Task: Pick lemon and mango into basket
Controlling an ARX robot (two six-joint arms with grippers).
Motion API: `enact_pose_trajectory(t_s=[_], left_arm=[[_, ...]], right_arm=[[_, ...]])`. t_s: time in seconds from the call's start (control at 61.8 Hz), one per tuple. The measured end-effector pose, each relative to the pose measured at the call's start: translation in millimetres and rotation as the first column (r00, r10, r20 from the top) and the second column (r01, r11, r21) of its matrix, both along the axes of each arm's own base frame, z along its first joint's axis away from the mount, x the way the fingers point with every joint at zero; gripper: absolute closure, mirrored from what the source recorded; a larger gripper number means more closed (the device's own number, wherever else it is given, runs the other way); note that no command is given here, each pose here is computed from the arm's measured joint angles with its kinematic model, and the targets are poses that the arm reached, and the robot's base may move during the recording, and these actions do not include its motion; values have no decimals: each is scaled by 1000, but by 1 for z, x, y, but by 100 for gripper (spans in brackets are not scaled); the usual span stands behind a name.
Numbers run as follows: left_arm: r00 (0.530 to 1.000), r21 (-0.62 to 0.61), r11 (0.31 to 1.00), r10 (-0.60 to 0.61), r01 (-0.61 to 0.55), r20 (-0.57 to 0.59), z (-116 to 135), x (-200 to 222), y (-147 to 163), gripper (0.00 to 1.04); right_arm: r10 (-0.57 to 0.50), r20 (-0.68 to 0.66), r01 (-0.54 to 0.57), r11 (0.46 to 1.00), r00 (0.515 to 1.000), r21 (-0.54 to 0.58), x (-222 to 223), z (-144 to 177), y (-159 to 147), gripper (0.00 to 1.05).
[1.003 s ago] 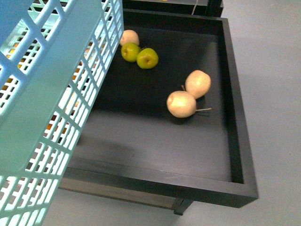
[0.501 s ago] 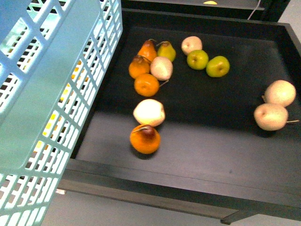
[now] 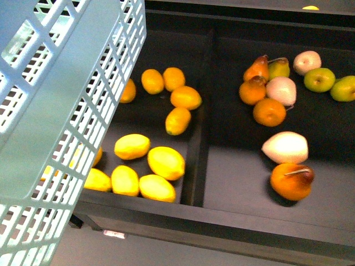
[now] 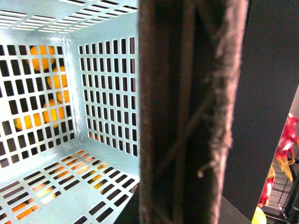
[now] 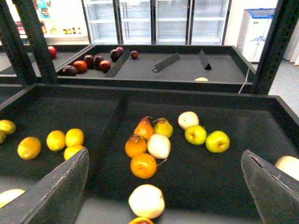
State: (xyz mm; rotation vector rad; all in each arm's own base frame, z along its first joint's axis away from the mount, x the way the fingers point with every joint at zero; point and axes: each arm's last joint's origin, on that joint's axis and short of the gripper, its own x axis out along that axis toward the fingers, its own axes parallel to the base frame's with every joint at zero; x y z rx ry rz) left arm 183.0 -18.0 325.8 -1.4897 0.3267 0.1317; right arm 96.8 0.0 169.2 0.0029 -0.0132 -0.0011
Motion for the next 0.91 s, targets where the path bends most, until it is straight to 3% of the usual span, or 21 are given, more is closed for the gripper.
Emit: enact_pose_trajectory(t_s=[0.906], left_arm=[[1000,4,1000,4,-4,2,0,0,0,100]], right_arm=[[-2,0,2,1000,1000,0,0,0,0,9]])
